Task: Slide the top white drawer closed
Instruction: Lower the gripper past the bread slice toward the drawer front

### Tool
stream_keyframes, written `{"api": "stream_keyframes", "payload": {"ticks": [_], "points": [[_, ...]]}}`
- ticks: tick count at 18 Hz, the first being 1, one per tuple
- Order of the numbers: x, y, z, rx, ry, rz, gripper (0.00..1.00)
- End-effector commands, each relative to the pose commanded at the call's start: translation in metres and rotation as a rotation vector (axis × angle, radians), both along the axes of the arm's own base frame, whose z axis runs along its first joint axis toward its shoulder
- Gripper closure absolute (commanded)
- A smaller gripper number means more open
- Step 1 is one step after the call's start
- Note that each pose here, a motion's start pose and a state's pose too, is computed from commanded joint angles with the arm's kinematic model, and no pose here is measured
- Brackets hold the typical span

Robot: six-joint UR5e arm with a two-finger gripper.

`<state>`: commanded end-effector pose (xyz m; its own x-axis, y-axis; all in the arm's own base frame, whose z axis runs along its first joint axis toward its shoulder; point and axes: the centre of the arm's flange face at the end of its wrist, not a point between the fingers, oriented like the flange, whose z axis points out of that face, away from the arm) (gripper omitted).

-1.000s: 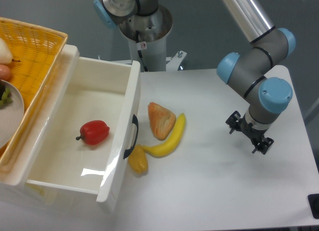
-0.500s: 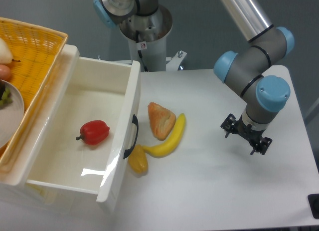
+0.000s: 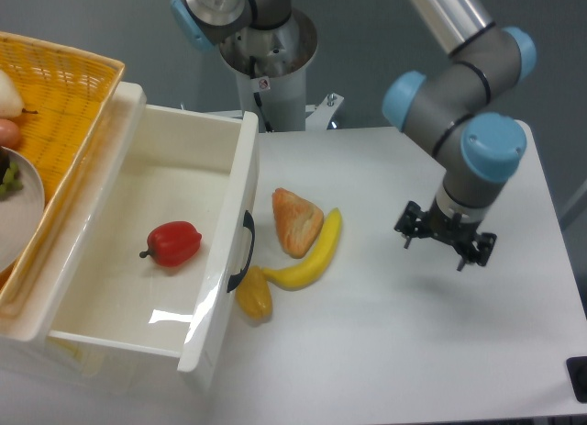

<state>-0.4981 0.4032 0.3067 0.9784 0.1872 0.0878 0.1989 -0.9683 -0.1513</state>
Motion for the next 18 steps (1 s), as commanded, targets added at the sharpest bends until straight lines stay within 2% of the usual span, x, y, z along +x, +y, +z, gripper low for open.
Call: {"api": "stream_keyframes", "payload": {"ticks": [2,3,5,6,7,11,13,16,18], "points": [[0.015,-0.001,0.0,-0.002,-0.058,0.066,0.28],[0.023,0.005,0.001,0.003,-0.08,0.077,0.31],[0.037,0.017,0.001,0.021,-0.13,0.081,0.42],[0.046,0.025,0.0,0.035,-0.16,0.07,0.53],[0.053,0.03,-0.001,0.043,-0.191,0.062,0.57],[0.072,0.039,0.011,0.095,-0.26,0.055,0.68],[0.075,0.038,0.012,0.096,-0.29,0.061,0.8],[0.078,0.036,0.01,0.086,-0.323,0.065,0.88],[0.079,0.039,0.012,0.133,-0.354,0.073,0.88]]}}
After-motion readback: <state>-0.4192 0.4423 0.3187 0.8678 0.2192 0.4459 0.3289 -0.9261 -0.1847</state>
